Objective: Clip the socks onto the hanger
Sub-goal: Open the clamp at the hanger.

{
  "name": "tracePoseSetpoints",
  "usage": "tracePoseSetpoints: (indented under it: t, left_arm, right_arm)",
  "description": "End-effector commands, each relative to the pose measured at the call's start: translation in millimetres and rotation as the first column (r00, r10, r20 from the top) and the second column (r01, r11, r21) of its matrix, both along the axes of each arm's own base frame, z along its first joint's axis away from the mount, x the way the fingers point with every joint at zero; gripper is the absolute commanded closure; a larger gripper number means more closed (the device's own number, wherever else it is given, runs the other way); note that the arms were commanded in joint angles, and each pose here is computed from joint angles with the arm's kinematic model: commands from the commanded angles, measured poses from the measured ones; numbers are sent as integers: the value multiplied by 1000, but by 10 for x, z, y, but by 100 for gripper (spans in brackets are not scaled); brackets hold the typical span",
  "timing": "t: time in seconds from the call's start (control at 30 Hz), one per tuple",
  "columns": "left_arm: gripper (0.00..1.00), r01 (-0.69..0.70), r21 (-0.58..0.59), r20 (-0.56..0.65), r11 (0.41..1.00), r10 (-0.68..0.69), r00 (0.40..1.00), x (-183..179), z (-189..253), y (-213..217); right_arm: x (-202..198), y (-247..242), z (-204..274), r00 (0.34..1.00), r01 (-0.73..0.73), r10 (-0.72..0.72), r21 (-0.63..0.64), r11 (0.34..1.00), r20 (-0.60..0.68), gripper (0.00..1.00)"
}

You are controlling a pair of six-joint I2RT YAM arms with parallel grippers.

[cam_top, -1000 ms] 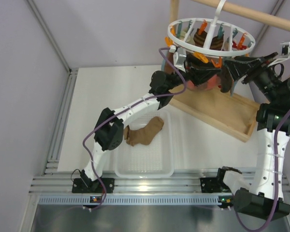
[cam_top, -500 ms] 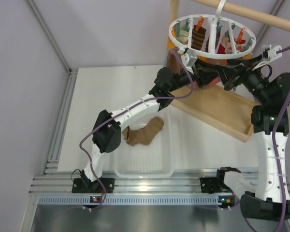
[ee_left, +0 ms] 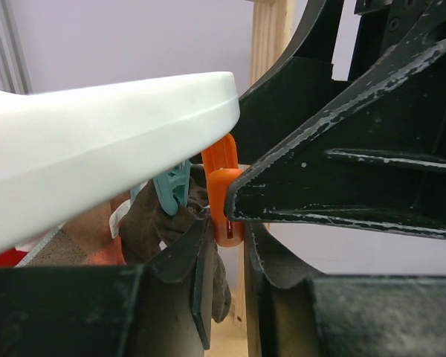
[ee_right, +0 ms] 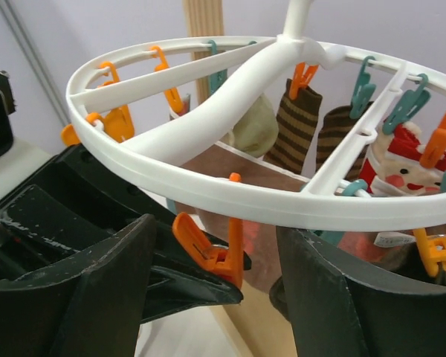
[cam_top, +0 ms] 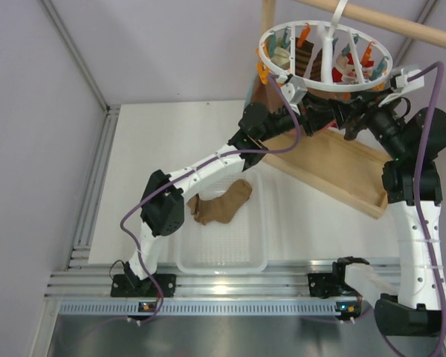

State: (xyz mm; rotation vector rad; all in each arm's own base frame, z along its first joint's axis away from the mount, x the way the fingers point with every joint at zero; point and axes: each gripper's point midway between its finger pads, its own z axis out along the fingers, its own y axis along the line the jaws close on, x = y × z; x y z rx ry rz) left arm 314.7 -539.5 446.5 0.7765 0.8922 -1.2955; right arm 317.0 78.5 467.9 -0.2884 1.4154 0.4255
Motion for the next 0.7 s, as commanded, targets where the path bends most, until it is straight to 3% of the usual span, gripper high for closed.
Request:
tracePoseSetpoints:
  t: [0.0, 0.4, 0.5, 0.53, 0.6, 0.63, 0.67]
  left_arm:
    - [100, 58, -22, 67, 998, -57, 996, -304, 301, 78]
    - [100, 87, 20, 75, 996, -88, 993, -395, 235, 24]
    - [100, 98, 31, 73, 995, -100, 992, -416, 209, 22]
    - [100, 104, 34, 72, 994, -106, 992, -433, 198, 18]
    - [99, 112, 37, 68, 993, -114, 991, -452, 193, 36]
    - [94, 114, 35, 70, 993, -116, 991, -464, 198, 49]
    - [89, 121, 45, 60, 992, -124, 990, -477, 142, 49]
  right_arm:
    - [-47, -87, 294, 994, 66, -63, -37, 997, 90, 36]
    - [75, 80, 272, 998, 3, -2, -21, 1000, 60, 52]
    - [74, 96, 291, 998, -5, 6, -13, 1000, 59, 68]
    - [66, 96, 306, 998, -5, 5, -8, 1000, 61, 79]
    - [45, 103, 336, 998, -9, 8, 5, 1000, 64, 88]
    - [29, 104, 352, 998, -10, 9, 10, 1000, 66, 97]
    - [28, 108, 361, 998, -12, 11, 18, 1000, 63, 100]
